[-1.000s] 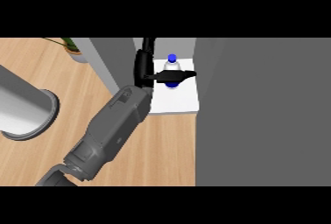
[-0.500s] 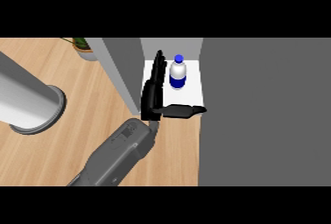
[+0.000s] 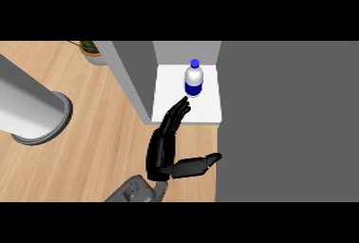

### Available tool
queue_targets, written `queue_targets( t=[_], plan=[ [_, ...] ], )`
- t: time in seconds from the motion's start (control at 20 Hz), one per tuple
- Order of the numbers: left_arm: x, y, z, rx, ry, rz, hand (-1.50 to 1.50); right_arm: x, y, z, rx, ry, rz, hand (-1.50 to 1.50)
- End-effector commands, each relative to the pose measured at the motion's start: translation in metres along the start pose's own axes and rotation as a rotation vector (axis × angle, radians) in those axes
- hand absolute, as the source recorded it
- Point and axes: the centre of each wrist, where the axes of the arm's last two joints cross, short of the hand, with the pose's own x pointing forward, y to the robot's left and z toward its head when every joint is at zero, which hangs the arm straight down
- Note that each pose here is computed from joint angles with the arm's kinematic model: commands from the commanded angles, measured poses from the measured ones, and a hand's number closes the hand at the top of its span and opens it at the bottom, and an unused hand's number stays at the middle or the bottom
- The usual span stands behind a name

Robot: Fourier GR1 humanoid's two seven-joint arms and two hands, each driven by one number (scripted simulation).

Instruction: Pick up the bottled water, place it into the cabinet and close the cabinet

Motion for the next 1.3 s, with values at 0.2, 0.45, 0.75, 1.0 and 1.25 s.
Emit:
queue_targets(
  t=[0.2,0.45,0.75,1.0,1.25],
  plan=[
    [0.027,0.019,0.064,-0.09,0.025,0.04,1.5,0.024,0.02,-0.006,0.185,0.042,0.086,1.5],
    [0.04,0.058,0.088,-0.078,0.019,-0.019,1.5,0.023,0.038,-0.006,0.229,0.056,0.057,1.5],
    [0.07,0.103,0.093,-0.082,0.02,-0.044,1.5,0.027,0.048,-0.008,0.426,0.156,0.079,1.5],
    [0.093,0.136,0.094,-0.061,0.003,-0.062,1.5,0.034,0.052,-0.014,0.529,0.087,0.078,1.5],
    [0.108,0.162,0.1,-0.021,-0.005,-0.023,-1.5,0.038,0.067,-0.014,0.573,0.035,0.068,1.5]
  ],
)
